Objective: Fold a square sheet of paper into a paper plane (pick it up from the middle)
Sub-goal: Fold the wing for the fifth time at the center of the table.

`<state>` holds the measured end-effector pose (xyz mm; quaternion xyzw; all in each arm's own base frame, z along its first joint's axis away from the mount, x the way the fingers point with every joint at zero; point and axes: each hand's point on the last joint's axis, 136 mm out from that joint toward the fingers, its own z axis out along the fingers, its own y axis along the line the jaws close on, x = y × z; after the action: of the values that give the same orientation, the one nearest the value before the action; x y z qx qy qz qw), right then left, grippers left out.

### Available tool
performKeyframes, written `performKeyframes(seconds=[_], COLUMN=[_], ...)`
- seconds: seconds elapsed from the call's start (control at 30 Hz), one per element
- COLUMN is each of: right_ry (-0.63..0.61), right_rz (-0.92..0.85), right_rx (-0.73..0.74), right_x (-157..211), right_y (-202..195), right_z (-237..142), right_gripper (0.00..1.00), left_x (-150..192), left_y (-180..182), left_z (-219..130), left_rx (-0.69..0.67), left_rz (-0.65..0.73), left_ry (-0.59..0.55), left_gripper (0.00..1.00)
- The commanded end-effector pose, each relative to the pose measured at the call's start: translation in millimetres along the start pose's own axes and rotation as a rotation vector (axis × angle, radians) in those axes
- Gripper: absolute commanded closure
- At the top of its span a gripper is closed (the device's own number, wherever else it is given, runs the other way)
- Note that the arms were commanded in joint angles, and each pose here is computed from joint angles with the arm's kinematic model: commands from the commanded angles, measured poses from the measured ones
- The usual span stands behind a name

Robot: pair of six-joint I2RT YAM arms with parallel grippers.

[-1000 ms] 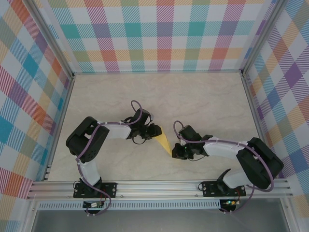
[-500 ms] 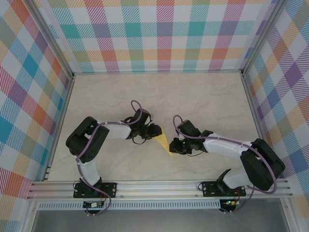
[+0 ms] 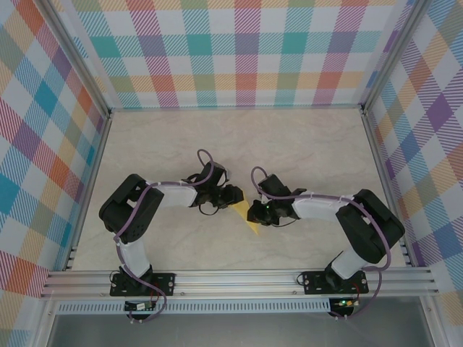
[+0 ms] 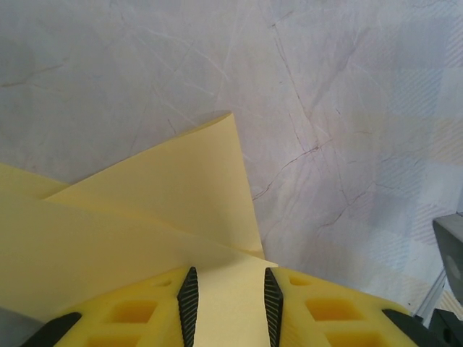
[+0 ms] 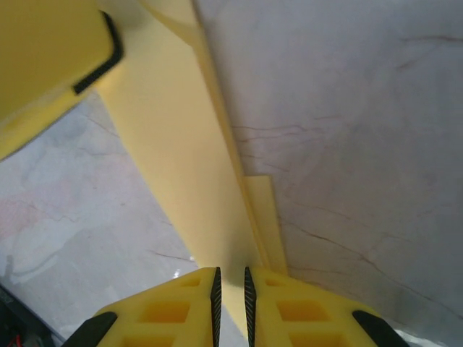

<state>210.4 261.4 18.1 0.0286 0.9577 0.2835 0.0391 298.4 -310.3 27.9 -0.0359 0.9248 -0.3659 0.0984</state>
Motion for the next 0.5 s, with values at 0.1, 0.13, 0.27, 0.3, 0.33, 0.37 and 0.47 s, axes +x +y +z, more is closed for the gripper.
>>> performKeyframes(seconds=[0.1,0.13,0.27,0.3,0.33,0.37,0.47], right_ry=[0.046,0.049,0.038,0.029,0.024,0.013,-0.017], right_rz=[0.078,0.082,0.129,0.152,0.163,0.181,0.207], right_rx=[0.063,0.06,0.061,0.062,0.052,0.039,-0.039], right_x=[23,25,29,29,30,29,28], right_y=[-28,-27,-24,-23,-20,-16,2], right_z=[10,12,16,17,18,18,17], right_gripper=[0.83,0.83,0.84,0.84,0.84,0.84,0.83], left_x=[-6,-9,-20,-22,-22,-22,-16], left_y=[-4,-10,-29,-28,-26,-25,-3], left_z=[-12,-18,-46,-55,-62,-70,-96], left_rx=[-0.073,-0.069,-0.084,-0.109,-0.132,-0.153,-0.273], left_rz=[0.022,0.028,0.043,0.035,0.028,0.022,-0.062], left_ry=[-0.014,-0.023,-0.084,-0.104,-0.119,-0.139,-0.189], left_gripper=[0.58,0.56,0.48,0.45,0.44,0.43,0.37])
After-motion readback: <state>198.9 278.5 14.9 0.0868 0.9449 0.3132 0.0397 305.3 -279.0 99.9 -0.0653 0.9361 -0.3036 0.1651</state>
